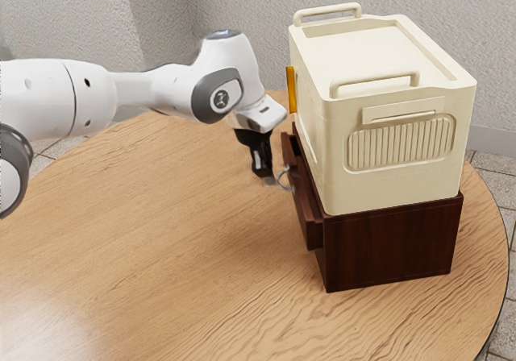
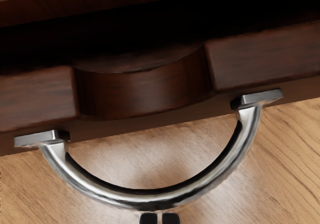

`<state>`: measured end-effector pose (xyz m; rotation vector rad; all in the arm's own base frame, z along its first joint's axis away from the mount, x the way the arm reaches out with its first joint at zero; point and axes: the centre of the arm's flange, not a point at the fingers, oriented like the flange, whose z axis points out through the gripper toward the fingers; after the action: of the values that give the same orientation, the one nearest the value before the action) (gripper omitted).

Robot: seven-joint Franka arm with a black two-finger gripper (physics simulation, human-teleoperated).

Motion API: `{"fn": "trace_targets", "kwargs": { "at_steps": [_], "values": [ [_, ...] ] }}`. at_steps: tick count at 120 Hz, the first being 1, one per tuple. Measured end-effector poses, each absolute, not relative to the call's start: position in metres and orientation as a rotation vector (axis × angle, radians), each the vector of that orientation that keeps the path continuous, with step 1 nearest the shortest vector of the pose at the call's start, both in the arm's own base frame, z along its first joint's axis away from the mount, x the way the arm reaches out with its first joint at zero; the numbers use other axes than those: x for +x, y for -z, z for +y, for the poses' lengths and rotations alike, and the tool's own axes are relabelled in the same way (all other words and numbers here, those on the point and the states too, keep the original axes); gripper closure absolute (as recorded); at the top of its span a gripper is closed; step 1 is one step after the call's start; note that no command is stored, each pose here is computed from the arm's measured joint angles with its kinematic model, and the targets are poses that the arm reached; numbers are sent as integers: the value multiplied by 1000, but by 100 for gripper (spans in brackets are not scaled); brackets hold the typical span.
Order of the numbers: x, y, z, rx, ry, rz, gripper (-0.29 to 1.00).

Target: Push the drawer handle with one arm to close the drawer

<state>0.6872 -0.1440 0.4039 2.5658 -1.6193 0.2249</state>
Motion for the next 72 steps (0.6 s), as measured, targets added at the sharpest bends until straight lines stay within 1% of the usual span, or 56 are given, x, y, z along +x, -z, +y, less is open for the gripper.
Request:
{"fn": "trace_targets", "kwargs": {
  "at_steps": [18, 29, 38, 45, 60, 65, 72],
  "values": [
    [691, -398, -163, 2548, -272, -1615, 79],
    [693, -396, -162, 2557, -291, -1598, 78],
    [664, -413, -149, 2594, -264, -1587, 79],
    [624, -461, -137, 2655, -260, -1601, 79],
    [540, -613, -100, 2842, -308, -1560, 79],
    [520, -640, -77, 2894, -270, -1500, 79],
    [504, -652, -45, 2941, -181, -1408, 78]
  ]
}}
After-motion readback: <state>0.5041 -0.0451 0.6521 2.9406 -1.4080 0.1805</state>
